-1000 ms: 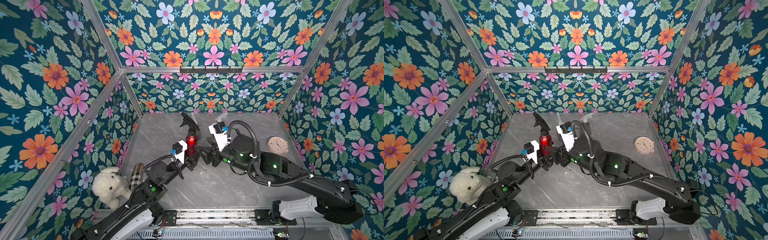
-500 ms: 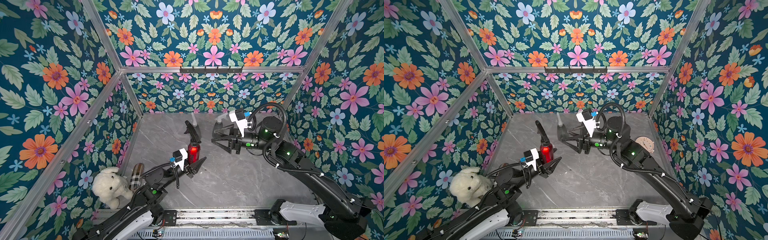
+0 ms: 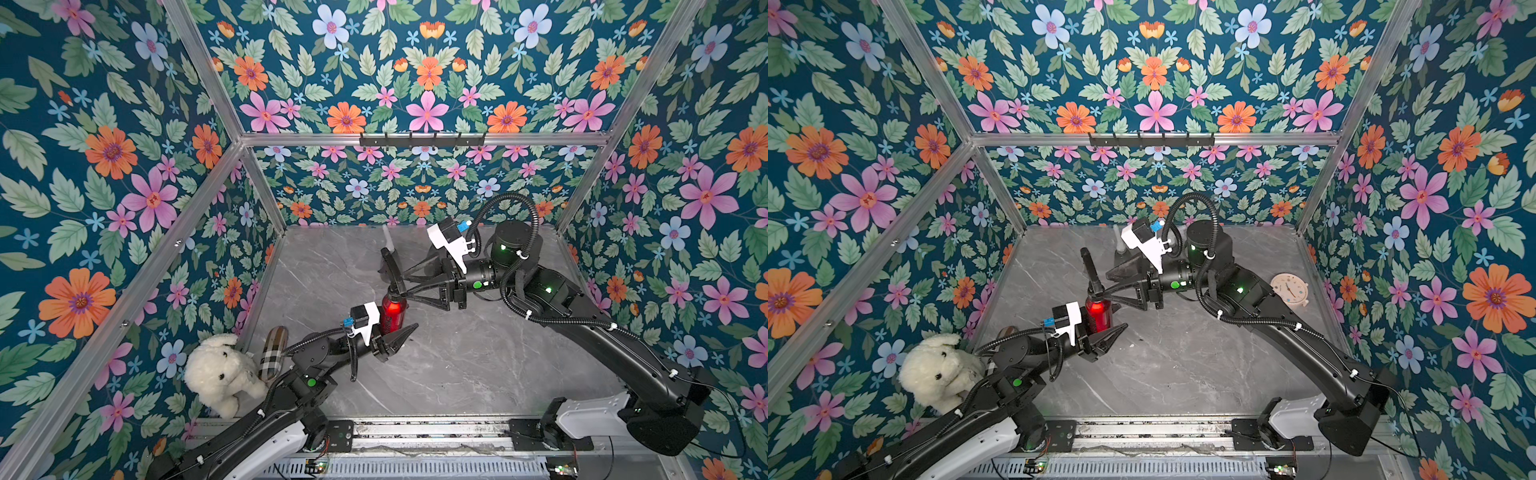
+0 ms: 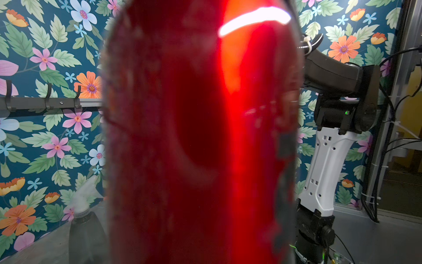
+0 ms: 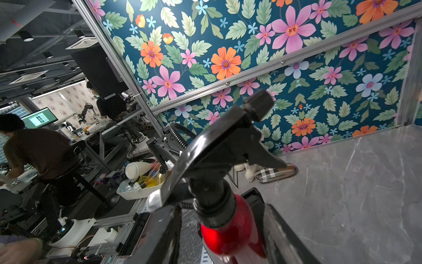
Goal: Attach spray nozzles to spray bottles
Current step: Screw the spray nozzle on the spray bottle.
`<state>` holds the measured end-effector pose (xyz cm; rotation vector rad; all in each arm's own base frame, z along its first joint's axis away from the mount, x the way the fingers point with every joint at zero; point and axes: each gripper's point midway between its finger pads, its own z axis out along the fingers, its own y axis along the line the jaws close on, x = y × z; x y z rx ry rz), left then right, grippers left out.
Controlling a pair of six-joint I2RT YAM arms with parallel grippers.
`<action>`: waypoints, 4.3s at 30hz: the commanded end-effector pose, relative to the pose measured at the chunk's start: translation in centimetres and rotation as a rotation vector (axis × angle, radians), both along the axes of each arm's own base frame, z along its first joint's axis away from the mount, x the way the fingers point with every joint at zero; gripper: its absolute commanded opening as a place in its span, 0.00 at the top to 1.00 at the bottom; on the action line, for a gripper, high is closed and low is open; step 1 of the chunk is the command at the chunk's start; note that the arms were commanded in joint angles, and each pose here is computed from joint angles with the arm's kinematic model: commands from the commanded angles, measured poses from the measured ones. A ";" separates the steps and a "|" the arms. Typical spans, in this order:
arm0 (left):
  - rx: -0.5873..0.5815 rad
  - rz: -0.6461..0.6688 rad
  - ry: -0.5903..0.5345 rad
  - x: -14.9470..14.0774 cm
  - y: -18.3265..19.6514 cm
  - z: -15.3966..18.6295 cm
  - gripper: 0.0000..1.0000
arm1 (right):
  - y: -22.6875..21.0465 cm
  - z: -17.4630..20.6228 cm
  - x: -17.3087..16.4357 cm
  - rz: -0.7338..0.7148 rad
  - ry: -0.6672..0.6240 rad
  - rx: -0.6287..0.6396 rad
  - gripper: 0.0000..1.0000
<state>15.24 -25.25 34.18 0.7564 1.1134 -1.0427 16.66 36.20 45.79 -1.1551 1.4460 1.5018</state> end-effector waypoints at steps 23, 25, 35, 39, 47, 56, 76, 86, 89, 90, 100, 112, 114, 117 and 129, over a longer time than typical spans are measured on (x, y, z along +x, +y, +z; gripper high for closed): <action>-0.026 -0.011 -0.018 0.0 0.0 1.3 1.00 | 1.3 -0.2 -0.2 -0.052 -0.085 -0.019 0.65; -0.027 0.005 -0.017 0.2 0.1 1.3 1.00 | 1.4 -0.4 0.0 -0.073 -0.082 -0.027 0.70; -0.029 0.110 -0.015 1.8 0.8 1.8 1.00 | 2.9 -3.9 -0.2 -0.283 -0.160 -0.183 0.74; -0.013 0.114 -0.009 1.9 0.7 1.7 1.00 | 2.3 -4.2 0.0 -0.354 -0.238 -0.256 0.74; -0.003 0.166 -0.001 2.5 1.2 1.9 1.00 | 1.8 -4.9 1.4 -0.480 -0.234 -0.371 0.75; -0.016 0.241 0.001 3.8 1.8 1.9 1.00 | 3.1 -7.2 3.8 -0.835 -0.083 -0.446 0.72; -0.029 0.204 0.004 3.2 1.6 1.9 1.00 | -1.4 -0.4 -4.3 -0.469 -0.240 -0.078 0.26; 0.008 0.006 -0.018 0.4 -0.3 1.4 1.00 | -6.0 2.5 -0.5 -0.217 -0.153 0.025 0.26; 0.010 -0.014 -0.017 0.1 -0.4 1.2 1.00 | -6.6 3.8 1.0 -0.298 -0.190 0.040 0.30; 0.009 -0.014 -0.017 0.0 -0.3 1.2 1.00 | -6.9 3.9 2.0 -0.356 -0.199 0.037 0.32; 0.012 -0.081 -0.034 -1.1 -0.7 1.3 1.00 | -5.3 2.6 7.2 -0.472 -0.175 -0.107 0.34; 0.015 -0.050 -0.018 -0.5 -0.6 1.0 1.00 | -2.6 0.4 5.2 -0.281 -0.119 -0.176 0.30; 0.014 -0.040 -0.016 -0.3 -0.6 1.0 1.00 | -2.5 0.2 4.3 -0.264 -0.131 -0.174 0.30; 0.016 -0.028 -0.011 0.0 -0.6 0.9 1.00 | -2.2 0.2 2.6 -0.234 -0.150 -0.164 0.29; 0.018 -0.058 -0.017 -0.5 -0.8 0.9 1.00 | -1.1 -1.5 1.2 -0.236 -0.232 -0.210 0.27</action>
